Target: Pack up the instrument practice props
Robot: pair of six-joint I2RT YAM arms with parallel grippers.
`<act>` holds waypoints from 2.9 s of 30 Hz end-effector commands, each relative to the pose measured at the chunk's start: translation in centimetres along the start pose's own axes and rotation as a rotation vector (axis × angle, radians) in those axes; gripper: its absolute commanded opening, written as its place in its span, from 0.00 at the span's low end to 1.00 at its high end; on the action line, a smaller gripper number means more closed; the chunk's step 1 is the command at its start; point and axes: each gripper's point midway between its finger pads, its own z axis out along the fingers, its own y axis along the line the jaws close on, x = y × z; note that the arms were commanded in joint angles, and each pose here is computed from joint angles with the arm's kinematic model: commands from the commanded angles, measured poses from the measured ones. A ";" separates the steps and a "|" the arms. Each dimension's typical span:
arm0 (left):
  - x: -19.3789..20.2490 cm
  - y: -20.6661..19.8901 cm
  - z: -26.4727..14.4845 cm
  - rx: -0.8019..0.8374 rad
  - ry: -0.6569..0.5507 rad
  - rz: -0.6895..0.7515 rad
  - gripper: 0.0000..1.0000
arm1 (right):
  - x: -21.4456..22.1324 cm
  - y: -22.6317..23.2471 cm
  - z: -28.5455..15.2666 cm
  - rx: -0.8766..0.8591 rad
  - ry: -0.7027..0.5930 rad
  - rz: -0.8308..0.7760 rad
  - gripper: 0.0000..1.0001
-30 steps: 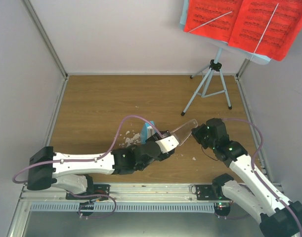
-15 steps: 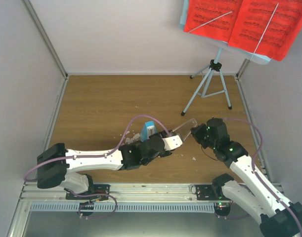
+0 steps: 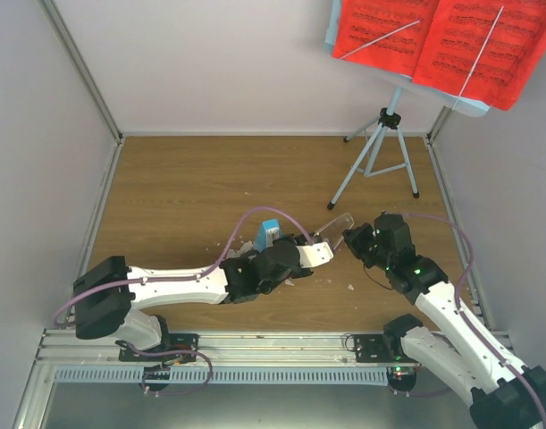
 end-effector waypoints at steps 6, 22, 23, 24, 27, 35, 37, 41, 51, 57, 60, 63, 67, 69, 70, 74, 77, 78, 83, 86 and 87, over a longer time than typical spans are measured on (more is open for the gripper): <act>-2.4 1.3 0.7 -0.049 -0.072 0.021 0.25 | 0.4 0.3 0.1 -0.026 0.012 -0.002 0.01; -1.6 1.5 1.0 -0.059 -0.054 0.069 0.08 | 0.7 0.2 0.3 -0.028 0.026 -0.005 0.01; -1.6 1.5 1.1 -0.059 -0.053 0.071 0.07 | 0.7 0.2 0.4 -0.028 0.026 -0.005 0.01; -1.5 1.4 1.1 -0.057 -0.051 0.074 0.06 | 0.7 0.2 0.3 -0.030 0.026 -0.005 0.01; -1.3 1.3 1.2 -0.054 -0.046 0.080 0.04 | 0.8 0.1 0.4 -0.027 0.027 -0.004 0.01; -1.1 0.9 1.3 -0.039 -0.039 0.056 0.00 | 0.8 0.0 0.3 -0.033 0.025 -0.003 0.04; -1.0 0.9 1.3 -0.037 -0.032 0.032 0.00 | 0.7 0.0 0.1 -0.034 0.016 -0.004 0.30; -1.0 1.3 0.9 -0.033 -0.024 -0.055 0.00 | 0.1 -0.1 -0.9 -0.033 -0.021 -0.016 0.65; -2.9 2.4 -0.7 0.108 -0.049 -0.405 0.00 | -2.4 1.7 -6.1 -0.096 -0.182 -0.136 0.95; -4.5 4.5 -2.7 0.252 -0.117 -0.684 0.00 | -3.4 5.0 -9.0 -0.208 -0.256 -0.298 1.00; -5.1 5.3 -3.8 0.328 -0.144 -0.804 0.00 | -2.9 8.2 -11.0 -0.398 -0.274 -0.369 1.00; -5.2 6.2 -4.8 0.395 -0.165 -0.937 0.00 | -2.1 11.3 -13.8 -0.631 -0.309 -0.418 1.00; -5.7 7.1 -6.6 0.497 -0.225 -1.082 0.00 | -0.6 13.8 -15.7 -0.826 -0.285 -0.472 1.00; -6.2 7.4 -7.6 0.554 -0.264 -1.140 0.00 | 0.3 14.8 -16.1 -0.891 -0.250 -0.512 1.00; -6.4 7.6 -8.1 0.577 -0.279 -1.169 0.00 | 0.6 15.1 -15.8 -0.909 -0.228 -0.525 1.00; -7.1 8.6 -10.0 0.625 -0.345 -1.245 0.00 | 1.2 16.1 -16.0 -0.974 -0.192 -0.530 1.00; -7.4 9.5 -11.1 0.628 -0.395 -1.291 0.00 | 1.1 16.4 -16.0 -0.998 -0.197 -0.507 1.00; -7.5 9.7 -11.5 0.634 -0.408 -1.311 0.00 | 1.1 16.3 -15.8 -1.006 -0.190 -0.493 1.00; -8.4 10.4 -12.9 0.664 -0.468 -1.333 0.00 | 2.2 16.4 -15.4 -1.112 -0.107 -0.428 1.00; -8.7 10.5 -13.4 0.673 -0.481 -1.338 0.00 | 2.5 17.3 -15.7 -1.145 -0.086 -0.443 1.00; -8.8 10.5 -13.5 0.677 -0.485 -1.341 0.00 | 2.4 17.6 -15.9 -1.153 -0.086 -0.448 1.00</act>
